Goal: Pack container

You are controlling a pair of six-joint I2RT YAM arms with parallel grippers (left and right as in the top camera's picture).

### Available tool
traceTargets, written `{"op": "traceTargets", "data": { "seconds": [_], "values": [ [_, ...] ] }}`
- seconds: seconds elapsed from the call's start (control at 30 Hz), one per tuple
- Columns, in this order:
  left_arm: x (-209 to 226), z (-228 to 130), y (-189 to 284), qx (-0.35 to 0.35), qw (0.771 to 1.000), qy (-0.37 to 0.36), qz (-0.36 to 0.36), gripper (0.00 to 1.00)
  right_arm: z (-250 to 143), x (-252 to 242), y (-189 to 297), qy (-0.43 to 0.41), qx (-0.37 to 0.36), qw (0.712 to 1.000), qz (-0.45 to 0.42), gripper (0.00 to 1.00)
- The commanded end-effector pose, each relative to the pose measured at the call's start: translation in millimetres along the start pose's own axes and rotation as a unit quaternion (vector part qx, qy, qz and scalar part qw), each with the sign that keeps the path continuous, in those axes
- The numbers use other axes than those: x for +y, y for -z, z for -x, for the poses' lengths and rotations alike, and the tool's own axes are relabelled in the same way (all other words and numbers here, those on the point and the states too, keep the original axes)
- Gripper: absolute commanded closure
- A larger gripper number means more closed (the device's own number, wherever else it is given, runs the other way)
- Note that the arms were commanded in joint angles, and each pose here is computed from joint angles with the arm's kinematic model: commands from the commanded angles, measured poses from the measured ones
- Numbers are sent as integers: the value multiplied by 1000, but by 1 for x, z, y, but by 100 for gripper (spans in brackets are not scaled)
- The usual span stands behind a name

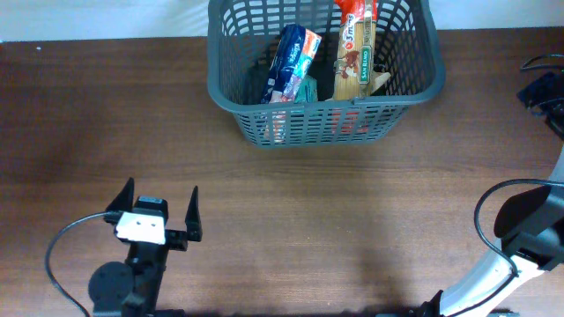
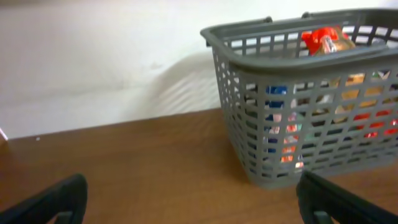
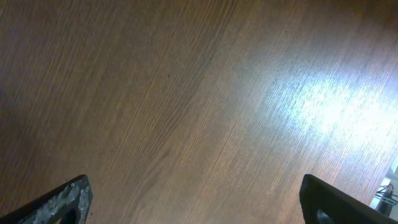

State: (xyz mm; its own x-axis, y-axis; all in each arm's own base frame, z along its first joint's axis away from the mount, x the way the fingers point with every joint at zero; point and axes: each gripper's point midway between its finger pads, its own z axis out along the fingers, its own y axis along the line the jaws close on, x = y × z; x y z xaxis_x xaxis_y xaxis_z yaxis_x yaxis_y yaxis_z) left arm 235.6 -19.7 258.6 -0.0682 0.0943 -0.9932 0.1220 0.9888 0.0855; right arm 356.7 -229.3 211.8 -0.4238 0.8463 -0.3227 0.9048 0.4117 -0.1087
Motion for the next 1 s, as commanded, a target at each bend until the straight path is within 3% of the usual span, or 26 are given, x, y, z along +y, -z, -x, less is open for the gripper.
{"op": "traceTargets", "data": {
  "seconds": [0.0,0.43,0.7,0.97],
  "values": [
    [-3,-7,-1,-19,999,-28,-7,1,1,-2,-1,1,-1,1000,-3,1],
    [-3,-44,-7,-37,999,-32,4,1,1,-2,-1,1,-1,1000,-3,1],
    [-3,-45,-9,-85,996,-35,9,1,1,-2,-1,1,-1,1000,-3,1],
    [-3,-63,-14,-72,997,-24,9,1,1,-2,-1,1,-1,1000,-3,1]
  ]
}}
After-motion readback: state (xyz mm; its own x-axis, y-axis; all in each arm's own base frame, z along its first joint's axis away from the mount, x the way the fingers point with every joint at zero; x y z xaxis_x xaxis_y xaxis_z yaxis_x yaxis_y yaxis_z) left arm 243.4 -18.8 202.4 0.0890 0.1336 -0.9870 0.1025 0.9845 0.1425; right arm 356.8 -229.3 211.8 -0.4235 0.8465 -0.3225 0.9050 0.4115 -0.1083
